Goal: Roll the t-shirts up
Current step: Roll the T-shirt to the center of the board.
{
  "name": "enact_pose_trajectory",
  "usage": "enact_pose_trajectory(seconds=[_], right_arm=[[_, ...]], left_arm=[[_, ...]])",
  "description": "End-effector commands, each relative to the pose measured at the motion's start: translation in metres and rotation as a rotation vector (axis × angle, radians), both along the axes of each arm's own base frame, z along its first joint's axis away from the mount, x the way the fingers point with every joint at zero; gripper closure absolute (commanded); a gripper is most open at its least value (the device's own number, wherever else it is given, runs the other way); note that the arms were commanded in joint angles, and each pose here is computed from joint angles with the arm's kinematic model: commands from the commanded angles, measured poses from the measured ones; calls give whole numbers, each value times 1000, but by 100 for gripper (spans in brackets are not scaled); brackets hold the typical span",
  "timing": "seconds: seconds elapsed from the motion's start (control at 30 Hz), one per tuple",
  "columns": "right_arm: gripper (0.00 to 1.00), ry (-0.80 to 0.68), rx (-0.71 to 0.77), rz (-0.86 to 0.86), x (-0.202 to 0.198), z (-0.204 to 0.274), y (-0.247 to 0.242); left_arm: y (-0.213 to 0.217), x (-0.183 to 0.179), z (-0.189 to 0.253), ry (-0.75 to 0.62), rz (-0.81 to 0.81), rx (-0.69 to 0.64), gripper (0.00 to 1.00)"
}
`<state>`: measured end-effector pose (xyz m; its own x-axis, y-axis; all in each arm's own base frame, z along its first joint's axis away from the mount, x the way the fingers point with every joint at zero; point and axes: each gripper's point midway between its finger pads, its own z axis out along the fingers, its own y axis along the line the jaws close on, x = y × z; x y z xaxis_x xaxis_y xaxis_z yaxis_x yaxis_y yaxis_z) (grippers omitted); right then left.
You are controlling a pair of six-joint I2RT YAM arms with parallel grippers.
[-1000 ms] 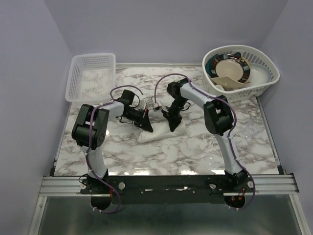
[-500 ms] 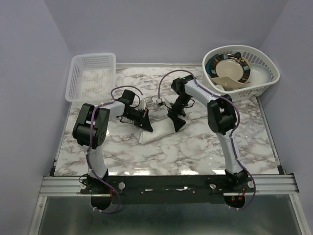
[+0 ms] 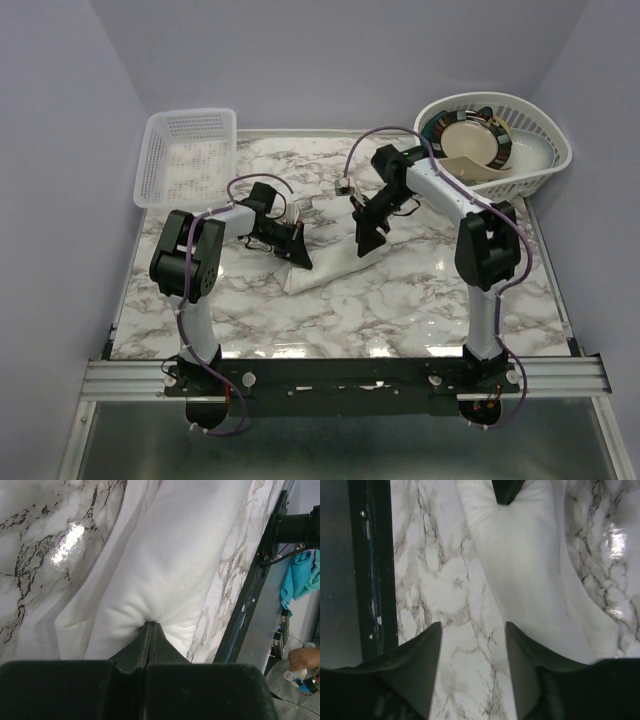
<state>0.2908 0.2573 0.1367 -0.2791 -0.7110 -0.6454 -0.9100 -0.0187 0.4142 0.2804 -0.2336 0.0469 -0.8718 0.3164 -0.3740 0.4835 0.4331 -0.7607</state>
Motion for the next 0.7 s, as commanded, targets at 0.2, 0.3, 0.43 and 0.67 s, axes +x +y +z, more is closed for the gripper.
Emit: enact_pose_trajectory(seconds=[0.2,0.3,0.43,0.67], right_arm=[[71,218,-80,-60,2,-65,20],[72,254,-98,-75,7,-76,19],[72,336,-82,-123,8,-80,18],[67,391,-126,-219,26,-101,17]], left_arm=[[13,-5,-24,-2,-44,81,100],[16,-7,-25,0,-55,88,100],[21,-14,-26,14,-77,99,100],[23,-15,-28,29,-81,111,100]])
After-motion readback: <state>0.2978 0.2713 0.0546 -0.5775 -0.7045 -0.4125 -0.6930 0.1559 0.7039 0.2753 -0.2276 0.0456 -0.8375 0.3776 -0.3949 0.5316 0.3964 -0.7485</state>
